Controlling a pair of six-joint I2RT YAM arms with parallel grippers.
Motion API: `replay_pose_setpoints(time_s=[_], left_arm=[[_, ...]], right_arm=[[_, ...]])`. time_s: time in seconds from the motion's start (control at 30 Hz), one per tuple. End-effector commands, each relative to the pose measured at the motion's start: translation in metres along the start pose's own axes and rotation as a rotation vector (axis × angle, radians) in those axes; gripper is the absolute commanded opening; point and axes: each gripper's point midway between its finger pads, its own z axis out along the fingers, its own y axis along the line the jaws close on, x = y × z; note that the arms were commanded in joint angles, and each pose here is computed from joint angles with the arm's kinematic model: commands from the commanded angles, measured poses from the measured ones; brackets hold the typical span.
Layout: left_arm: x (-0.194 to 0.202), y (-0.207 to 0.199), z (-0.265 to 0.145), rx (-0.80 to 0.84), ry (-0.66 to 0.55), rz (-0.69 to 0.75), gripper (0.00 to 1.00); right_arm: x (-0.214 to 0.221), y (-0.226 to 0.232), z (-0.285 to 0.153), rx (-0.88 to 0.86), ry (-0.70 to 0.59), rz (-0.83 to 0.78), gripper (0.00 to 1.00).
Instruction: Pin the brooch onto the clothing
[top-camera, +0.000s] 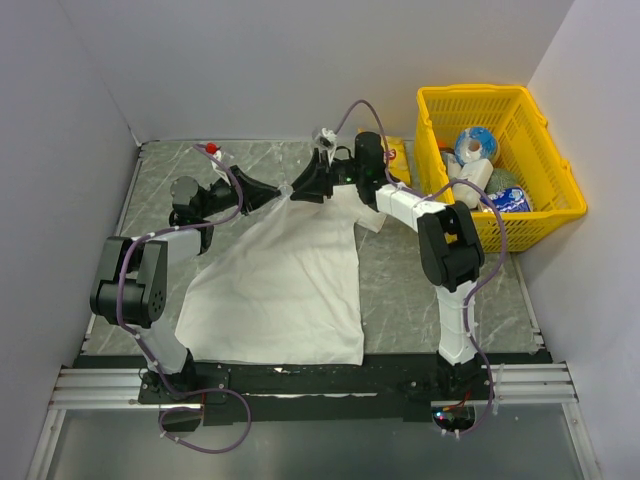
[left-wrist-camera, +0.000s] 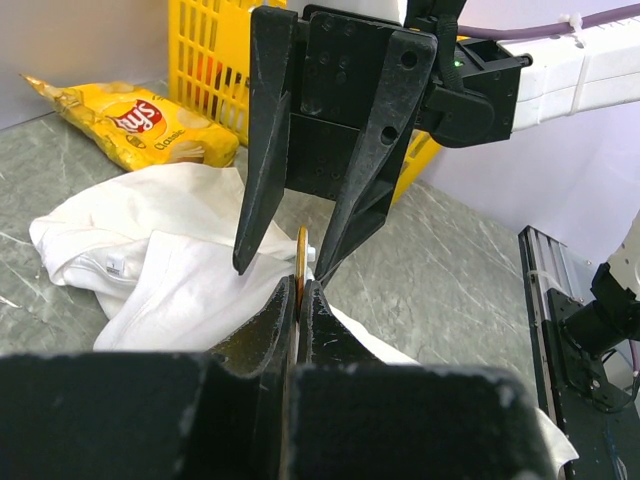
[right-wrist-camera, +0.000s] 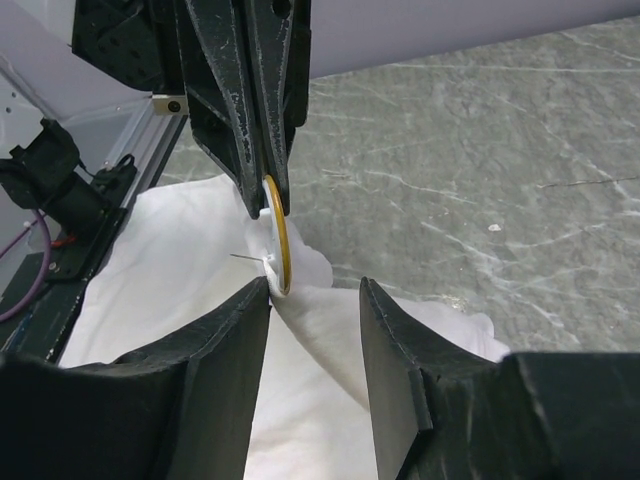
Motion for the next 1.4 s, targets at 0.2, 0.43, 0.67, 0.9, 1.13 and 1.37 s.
replay_pose_setpoints(time_s=[0.2,0.43,0.67,0.9,1.13,1.37], left_arm=[[-0.025,-0.011,0.005,0.045,-0.035,0.099,0.01],[-0.025,-0.012,0.005,0.047,-0.035,0.092,0.01],[-0.022,-0.010,0.005,0.042,-0.029,0.088,0.01],[-0.022,-0.009,0.005,0.040,-0.028,0.084,0.01],[-0.022,-0.008,0.005,0.041,-0.026,0.083,0.01],[-0.023,-0.009,0.005,0.044,-0.026,0.086,0.01]], right_arm=[[-0.020,0.006,0.010,-0.026,-0.012,-0.085,0.52],[-0.023,0.006,0.015,-0.028,-0.015,-0.078,0.49],[-0.028,0.008,0.014,-0.029,-0.021,-0.086,0.49],[-0.033,0.010,0.015,-0.036,-0.024,-0.090,0.48],[-0.036,0.013,0.015,-0.044,-0.027,-0.094,0.49],[-0.036,0.012,0.017,-0.048,-0.024,-0.083,0.48]])
